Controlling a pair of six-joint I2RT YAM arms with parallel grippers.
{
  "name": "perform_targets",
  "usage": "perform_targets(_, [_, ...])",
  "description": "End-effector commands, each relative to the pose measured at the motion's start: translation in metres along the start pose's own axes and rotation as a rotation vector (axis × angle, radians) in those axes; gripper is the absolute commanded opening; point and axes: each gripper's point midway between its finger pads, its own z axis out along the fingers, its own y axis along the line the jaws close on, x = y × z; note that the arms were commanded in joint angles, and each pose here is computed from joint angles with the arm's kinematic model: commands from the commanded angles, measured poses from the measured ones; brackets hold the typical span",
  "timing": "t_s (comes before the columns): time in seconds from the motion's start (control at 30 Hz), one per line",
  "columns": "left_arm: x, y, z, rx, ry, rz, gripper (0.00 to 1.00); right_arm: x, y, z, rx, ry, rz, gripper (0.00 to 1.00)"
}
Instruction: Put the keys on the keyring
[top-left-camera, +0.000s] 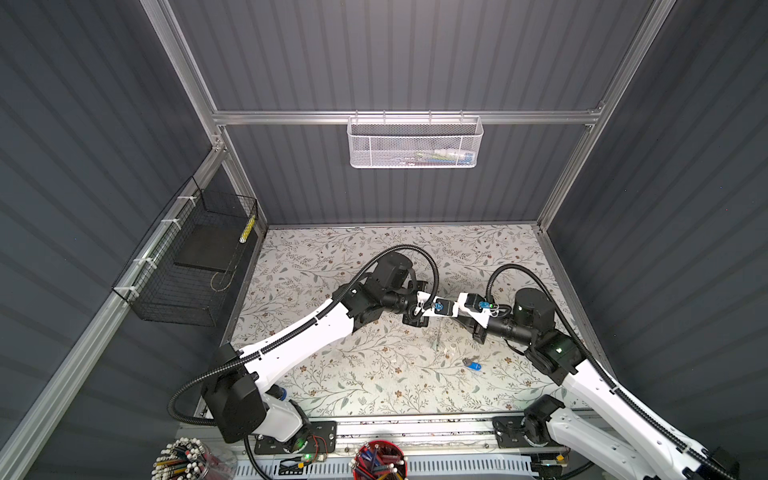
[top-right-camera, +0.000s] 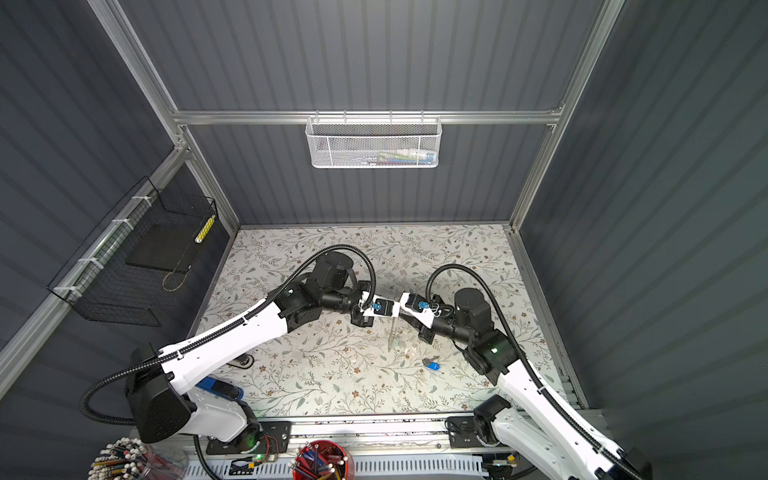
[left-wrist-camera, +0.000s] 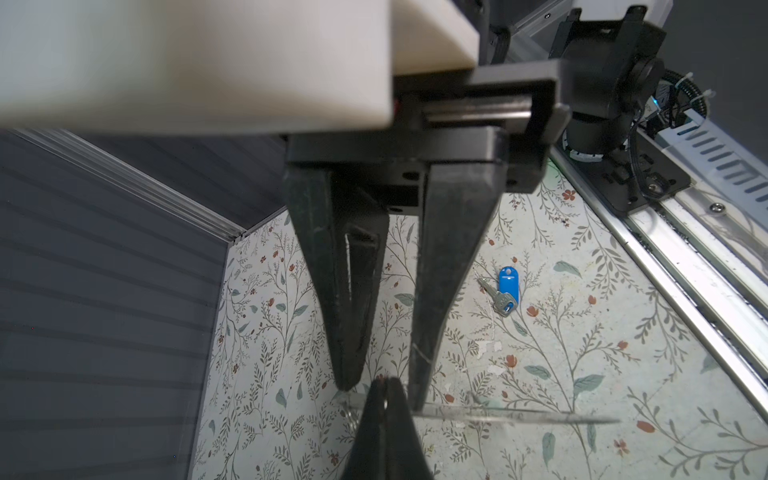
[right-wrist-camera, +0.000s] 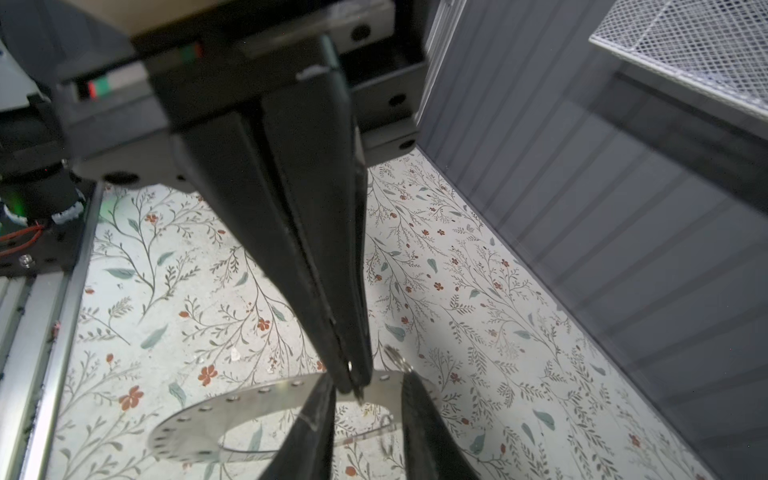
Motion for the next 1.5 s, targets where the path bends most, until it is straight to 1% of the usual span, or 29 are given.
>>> perform_targets(0.0, [-0.024,0.018,-0.021,-0.044,-0.175,-0.077,0.0,-0.001,-0.006,-0.007,0.064,-0.015,-0.021,0.4])
perform_targets(0.07, [-0.032,0.025,-0.034,-0.064,-0.281,-0.108,0.0,0.0,-0.008,-0.01,0.087,-0.024,-0.001,0.42])
perform_targets(0.13, [-0.041,0.028,-0.041,-0.076,-0.361,-0.119,0.0,-0.001,-0.007,-0.012,0.089,-0.043,0.023,0.42])
perform_targets(0.27, [-0.052,0.025,-0.044,-0.035,-0.436,-0.126,0.0,-0.008,-0.006,-0.011,0.078,-0.089,0.051,0.39])
perform_targets(0.4, [-0.061,0.029,-0.05,-0.042,-0.506,-0.143,0.0,-0.022,-0.007,-0.009,0.045,-0.13,0.07,0.36])
perform_targets(0.57, [-0.065,0.029,-0.052,-0.033,-0.536,-0.161,0.0,-0.042,-0.008,-0.009,0.013,-0.186,0.072,0.33])
perform_targets(0.83, [-0.069,0.026,-0.054,-0.015,-0.559,-0.157,0.0,-0.062,-0.009,-0.012,-0.009,-0.259,0.08,0.27])
perform_targets(1.13, [-0.069,0.025,-0.054,-0.006,-0.563,-0.157,0.0,-0.076,-0.01,-0.012,-0.035,-0.32,0.081,0.2])
perform_targets(1.33, [-0.069,0.025,-0.053,0.003,-0.568,-0.161,0.0,-0.083,-0.012,-0.013,-0.027,-0.355,0.075,0.18])
perform_targets(1.47, [-0.07,0.026,-0.052,0.004,-0.575,-0.163,0.0,-0.083,-0.01,-0.009,-0.057,-0.355,0.084,0.17])
